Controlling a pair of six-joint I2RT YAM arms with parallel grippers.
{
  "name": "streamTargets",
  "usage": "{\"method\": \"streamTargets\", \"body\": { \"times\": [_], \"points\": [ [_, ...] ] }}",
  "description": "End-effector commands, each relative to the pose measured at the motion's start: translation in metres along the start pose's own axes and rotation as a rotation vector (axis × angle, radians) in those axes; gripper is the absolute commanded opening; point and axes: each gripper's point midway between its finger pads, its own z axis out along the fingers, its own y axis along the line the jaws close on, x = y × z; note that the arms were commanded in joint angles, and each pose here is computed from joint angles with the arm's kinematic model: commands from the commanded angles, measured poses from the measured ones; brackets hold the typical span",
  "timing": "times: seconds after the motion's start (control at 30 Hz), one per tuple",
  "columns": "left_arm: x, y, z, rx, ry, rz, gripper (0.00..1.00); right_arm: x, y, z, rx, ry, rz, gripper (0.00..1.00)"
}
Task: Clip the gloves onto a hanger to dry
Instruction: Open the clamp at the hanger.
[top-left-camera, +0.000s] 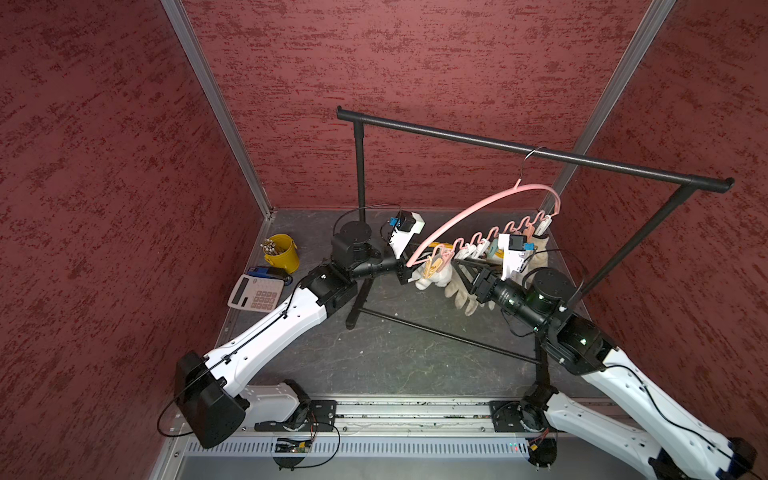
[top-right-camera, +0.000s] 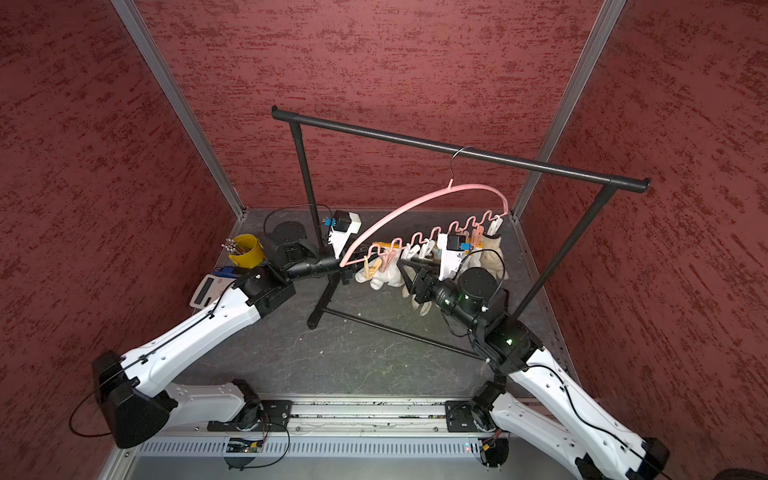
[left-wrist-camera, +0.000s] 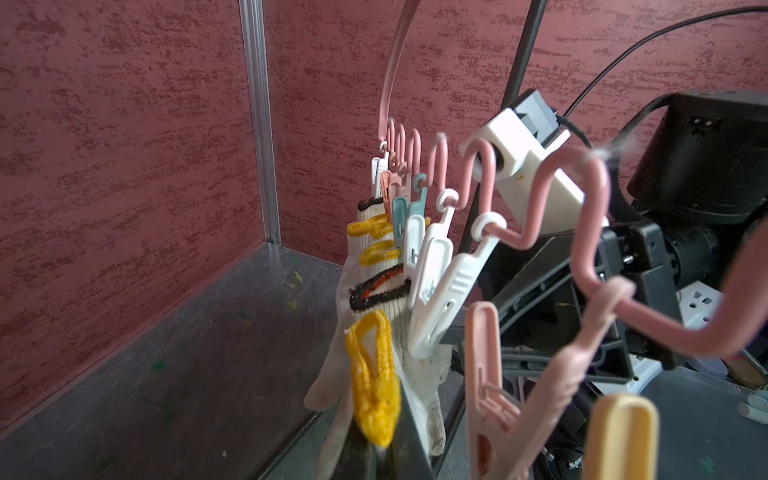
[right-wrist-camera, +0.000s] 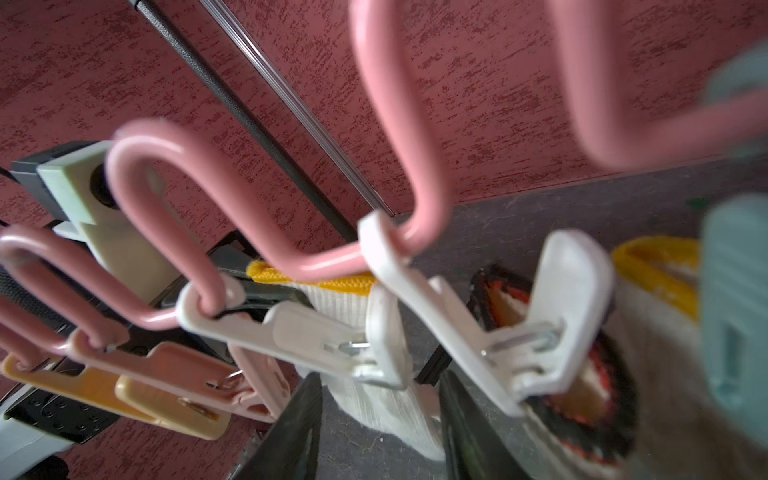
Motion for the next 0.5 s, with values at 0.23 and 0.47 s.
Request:
{"method": "streamTargets", "body": {
  "times": [0.23, 0.47],
  "points": [
    [-0.034, -0.003, 0.007, 0.017, -0.08, 0.051, 0.0, -0.044, 0.016, -0.013, -0.018, -0.158, -0.011, 0.45],
    [-0.044, -0.004, 0.011, 0.024, -0.104, 0.048, 0.0, -0.049, 0.017, -0.004, -0.009, -0.166, -0.028, 0.45]
  ]
}}
